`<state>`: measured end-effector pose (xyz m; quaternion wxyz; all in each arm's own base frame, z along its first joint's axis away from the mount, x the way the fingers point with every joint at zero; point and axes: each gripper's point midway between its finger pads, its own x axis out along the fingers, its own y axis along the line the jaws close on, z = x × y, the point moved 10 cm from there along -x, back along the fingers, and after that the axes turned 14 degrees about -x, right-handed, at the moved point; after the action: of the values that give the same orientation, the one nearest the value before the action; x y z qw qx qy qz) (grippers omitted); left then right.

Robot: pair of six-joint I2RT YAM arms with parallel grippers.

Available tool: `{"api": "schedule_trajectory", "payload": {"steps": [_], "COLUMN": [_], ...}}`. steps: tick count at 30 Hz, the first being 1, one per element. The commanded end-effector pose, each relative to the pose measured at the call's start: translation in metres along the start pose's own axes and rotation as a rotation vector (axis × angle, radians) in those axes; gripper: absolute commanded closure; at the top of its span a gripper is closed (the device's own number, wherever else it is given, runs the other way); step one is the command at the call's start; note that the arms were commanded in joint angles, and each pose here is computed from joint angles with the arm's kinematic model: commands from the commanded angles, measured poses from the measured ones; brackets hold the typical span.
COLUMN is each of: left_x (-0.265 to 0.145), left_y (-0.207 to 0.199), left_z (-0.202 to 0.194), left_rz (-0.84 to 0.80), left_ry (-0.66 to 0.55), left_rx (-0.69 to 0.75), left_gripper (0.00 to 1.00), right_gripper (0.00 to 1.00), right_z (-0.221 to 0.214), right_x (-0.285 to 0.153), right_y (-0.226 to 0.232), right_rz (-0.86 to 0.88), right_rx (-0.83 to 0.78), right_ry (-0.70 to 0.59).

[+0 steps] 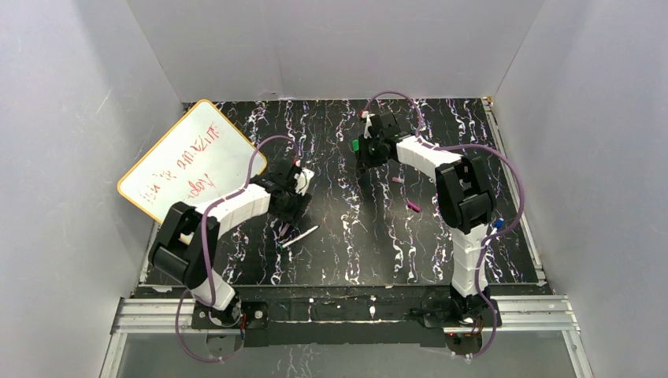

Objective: Insert the pens into the pen caps

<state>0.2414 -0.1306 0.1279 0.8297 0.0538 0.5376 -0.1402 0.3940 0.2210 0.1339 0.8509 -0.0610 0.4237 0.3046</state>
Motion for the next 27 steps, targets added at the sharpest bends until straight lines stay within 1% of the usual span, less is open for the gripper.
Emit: {"api": "schedule_trajectory", "payload": {"steps": [1, 4, 6, 12, 18, 22, 27], "left_x": [-0.001, 0.002, 0.004, 0.011, 0.018, 0.021, 0.027], "left_y": [0.0, 0.001, 0.001, 0.002, 0.001, 0.0, -0.003], "left_z": [-0.008, -0.009, -0.01, -0.015, -0.018, -0.017, -0.01], "left_rz": [0.059, 0.068, 0.072, 0.079, 0.077, 0.073, 0.07], "left_ry": [0.051, 0.062, 0.074, 0.126, 0.16, 0.175, 0.186], "left_rx": [0.003, 0.004, 0.005, 0.008, 0.011, 0.011, 0.013], "left_gripper": [0.48, 0.48, 0.49, 0.54, 0.6, 0.64, 0.66], "right_gripper": [0.97, 0.95, 0.92, 0.86, 0.72, 0.68, 0.68], "right_z": [0.003, 0.001, 0.0, 0.0, 0.002, 0.003, 0.0], "right_x": [0.0, 0.002, 0.003, 0.001, -0.003, -0.005, -0.005], "right_y": [-0.001, -0.001, -0.003, -0.004, -0.005, -0.005, -0.005], "right_rz": [-0.019, -0.019, -0.024, -0.06, -0.073, -0.075, -0.072], "right_rx": [-0.022, -0.021, -0.023, -0.027, -0.029, -0.03, -0.033], "right_ry": [0.003, 0.017, 0.028, 0.04, 0.032, 0.029, 0.039]}}
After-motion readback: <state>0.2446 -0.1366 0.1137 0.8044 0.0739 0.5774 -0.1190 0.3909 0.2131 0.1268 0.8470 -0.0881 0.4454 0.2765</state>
